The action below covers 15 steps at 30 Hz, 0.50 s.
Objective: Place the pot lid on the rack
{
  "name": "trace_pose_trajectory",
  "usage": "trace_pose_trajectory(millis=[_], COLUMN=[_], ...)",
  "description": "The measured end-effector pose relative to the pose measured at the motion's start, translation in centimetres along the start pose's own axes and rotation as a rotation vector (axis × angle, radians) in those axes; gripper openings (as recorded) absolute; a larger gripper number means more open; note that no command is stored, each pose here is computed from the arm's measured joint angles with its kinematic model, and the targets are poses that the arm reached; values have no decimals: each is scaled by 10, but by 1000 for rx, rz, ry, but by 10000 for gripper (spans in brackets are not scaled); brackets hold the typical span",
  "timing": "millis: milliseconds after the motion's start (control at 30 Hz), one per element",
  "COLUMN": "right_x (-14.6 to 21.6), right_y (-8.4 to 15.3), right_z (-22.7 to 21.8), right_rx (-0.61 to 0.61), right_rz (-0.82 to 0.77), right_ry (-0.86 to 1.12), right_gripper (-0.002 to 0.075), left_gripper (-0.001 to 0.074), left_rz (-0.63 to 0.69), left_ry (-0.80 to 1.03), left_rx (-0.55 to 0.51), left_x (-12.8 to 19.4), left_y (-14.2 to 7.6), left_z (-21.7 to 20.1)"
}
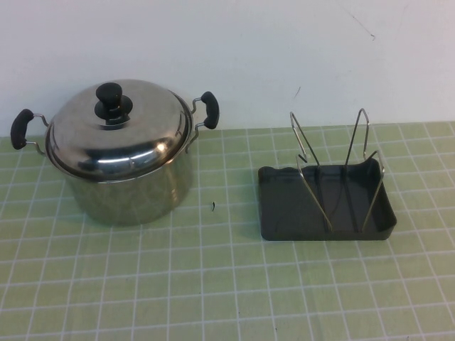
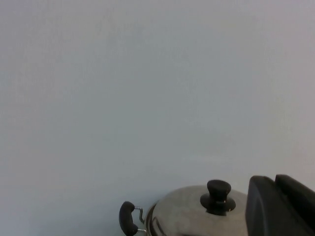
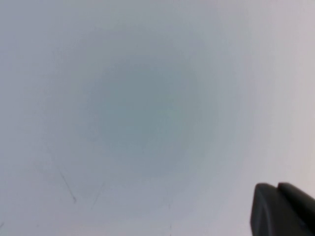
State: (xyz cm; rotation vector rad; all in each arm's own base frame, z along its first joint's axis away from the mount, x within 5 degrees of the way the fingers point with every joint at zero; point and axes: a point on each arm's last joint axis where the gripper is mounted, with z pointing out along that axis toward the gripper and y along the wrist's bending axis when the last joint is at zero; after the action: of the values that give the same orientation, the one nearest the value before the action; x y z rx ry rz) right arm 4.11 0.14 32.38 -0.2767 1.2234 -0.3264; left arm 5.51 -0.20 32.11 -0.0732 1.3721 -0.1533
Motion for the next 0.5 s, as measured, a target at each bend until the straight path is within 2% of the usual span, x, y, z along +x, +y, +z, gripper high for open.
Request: trace_pose_trajectory(millis=[133,333,400,433,500], right_x=[2,11,13,13,14], right_y=[0,4,5,5,5], right_z=[4,4,3,3,3], right_rx=[-39,-78,-85,-87,-90], right_rz=[-18,-19,-19,-19,-19], right_ry=[99,199,216,221,227], right_gripper=[-1,-1,-1,-1,-1], left_gripper=[-2,22,78,130,280], left_rz=[0,48,43,24,-4], left_ry=[76,-21,6,23,66], left_rx=[-9,39,76,101,157], left_x=[-1,7,15,18,23], left_y=[0,-2,-5,-7,-12], left_z=[38,100,123,135,156])
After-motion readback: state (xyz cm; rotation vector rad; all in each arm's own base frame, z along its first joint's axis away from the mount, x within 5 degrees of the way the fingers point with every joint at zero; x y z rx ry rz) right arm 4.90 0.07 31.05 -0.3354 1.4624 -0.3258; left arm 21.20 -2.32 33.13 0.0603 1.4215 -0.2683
